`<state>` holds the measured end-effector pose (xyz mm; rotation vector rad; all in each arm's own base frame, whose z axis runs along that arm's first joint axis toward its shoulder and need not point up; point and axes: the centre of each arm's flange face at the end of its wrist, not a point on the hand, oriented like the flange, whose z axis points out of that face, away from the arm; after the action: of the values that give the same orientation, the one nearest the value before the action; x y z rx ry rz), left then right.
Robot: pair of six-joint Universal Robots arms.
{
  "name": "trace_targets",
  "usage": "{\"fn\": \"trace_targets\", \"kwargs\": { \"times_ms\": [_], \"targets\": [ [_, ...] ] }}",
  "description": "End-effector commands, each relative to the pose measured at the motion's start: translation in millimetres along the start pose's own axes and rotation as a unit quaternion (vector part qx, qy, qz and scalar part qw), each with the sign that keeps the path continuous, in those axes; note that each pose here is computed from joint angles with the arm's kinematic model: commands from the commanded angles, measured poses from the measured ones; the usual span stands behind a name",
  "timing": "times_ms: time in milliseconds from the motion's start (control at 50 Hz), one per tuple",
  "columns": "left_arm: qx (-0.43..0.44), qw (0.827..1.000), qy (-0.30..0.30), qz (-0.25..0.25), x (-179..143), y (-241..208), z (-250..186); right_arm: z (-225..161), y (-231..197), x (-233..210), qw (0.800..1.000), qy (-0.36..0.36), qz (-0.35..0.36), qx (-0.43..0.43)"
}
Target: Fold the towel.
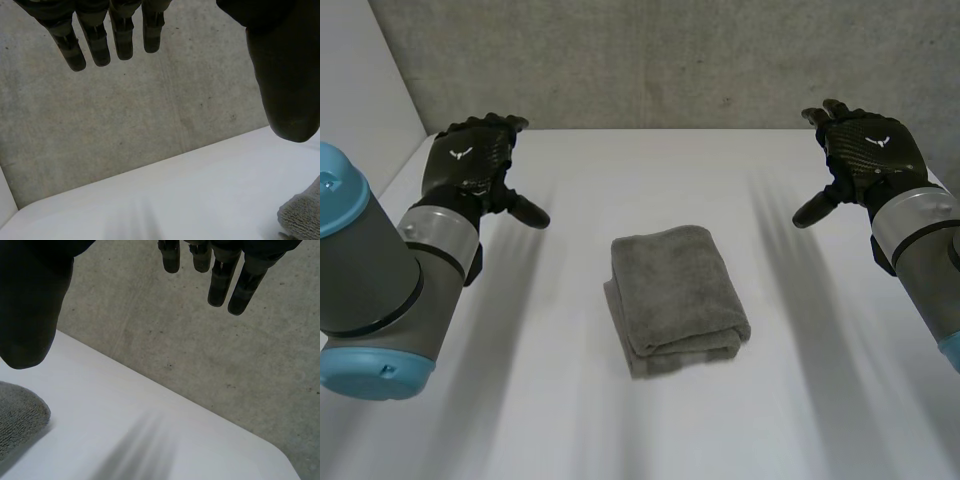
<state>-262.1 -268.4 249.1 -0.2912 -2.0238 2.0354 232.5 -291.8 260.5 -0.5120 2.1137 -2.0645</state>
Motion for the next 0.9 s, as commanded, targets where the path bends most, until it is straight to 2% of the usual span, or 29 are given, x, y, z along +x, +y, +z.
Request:
{"fn": "trace_targets", "kwargs": {
  "times_ms": [20,900],
  "targets": [
    [-0.001,1.0,0.001,0.002,0.0,1.2,-0.8,0.1,1.4,-0.3,1.0,-0.001,0.0,-0.002],
    [0.001,1.0,0.001,0.006,-0.4,-16.7,-9.5,-0.5,-7.4,1.6,1.0,0.0,-0.027,-0.004]
  ]
}}
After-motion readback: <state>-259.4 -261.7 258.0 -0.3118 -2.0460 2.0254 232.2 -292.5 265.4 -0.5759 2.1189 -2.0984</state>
